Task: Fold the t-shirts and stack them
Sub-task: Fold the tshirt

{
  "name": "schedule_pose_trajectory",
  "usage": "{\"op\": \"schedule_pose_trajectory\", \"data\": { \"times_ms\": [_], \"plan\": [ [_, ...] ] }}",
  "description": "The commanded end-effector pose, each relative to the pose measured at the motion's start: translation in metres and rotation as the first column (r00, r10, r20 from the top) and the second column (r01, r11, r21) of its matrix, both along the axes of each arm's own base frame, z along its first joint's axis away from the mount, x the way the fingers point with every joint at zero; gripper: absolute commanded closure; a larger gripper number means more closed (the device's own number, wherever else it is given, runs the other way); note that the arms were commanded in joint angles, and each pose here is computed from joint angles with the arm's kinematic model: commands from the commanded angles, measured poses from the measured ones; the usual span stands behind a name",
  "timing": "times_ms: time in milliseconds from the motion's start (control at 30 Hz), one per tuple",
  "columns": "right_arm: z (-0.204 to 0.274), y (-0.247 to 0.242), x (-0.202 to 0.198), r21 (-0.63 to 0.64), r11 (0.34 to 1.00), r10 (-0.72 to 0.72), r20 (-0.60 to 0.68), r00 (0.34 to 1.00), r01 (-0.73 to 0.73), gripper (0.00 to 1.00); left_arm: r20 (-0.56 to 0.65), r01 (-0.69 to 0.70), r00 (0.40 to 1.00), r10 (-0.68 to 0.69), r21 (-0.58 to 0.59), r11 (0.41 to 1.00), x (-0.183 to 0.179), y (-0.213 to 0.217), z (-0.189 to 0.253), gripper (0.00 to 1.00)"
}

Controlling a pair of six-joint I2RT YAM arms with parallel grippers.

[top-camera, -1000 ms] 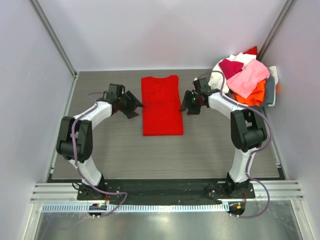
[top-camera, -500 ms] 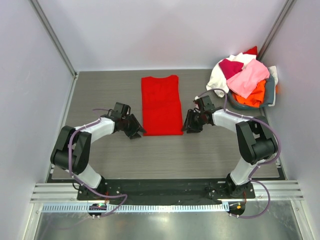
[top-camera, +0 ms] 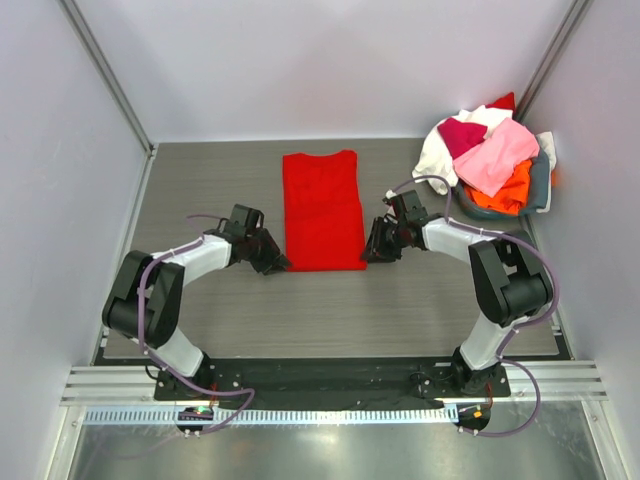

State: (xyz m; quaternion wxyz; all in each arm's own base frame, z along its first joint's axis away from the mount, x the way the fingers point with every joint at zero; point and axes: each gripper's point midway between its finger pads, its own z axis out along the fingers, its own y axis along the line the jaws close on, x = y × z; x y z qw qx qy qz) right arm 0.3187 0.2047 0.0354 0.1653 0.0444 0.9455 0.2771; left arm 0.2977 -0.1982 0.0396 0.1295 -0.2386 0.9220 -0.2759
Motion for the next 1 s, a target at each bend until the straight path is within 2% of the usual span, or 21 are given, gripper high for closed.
{"op": "schedule_pose_trajectory", "data": {
  "times_ms": [0,200,333,700,967],
  "plan": [
    [0.013,0.009,0.016,0.024,0.999,0.022,0.060,0.998,-0.023,0.68,0.069,0.012,0.998,-0.012,0.002,1.000,0.018,-0.005,0.010,0.74],
    [0.015,0.014,0.017,0.044,0.998,0.038,0.057,0.998,-0.041,0.83,0.086,0.026,0.996,-0.025,-0.006,1.000,0.021,-0.007,0.016,0.86],
    [0.020,0.015,0.014,0.057,0.997,0.044,0.057,0.997,-0.048,0.99,0.084,0.039,0.996,-0.038,-0.013,0.999,0.019,-0.008,0.018,1.00],
    [0.037,0.010,-0.005,0.074,0.996,0.049,0.074,0.996,-0.055,0.99,0.108,0.041,0.993,-0.043,0.022,0.999,0.000,0.005,0.030,1.00],
    [0.020,0.007,-0.033,0.058,0.996,0.062,0.022,0.998,-0.063,0.99,0.055,0.042,0.998,-0.044,0.036,0.998,-0.026,0.014,0.009,1.00]
  ]
}}
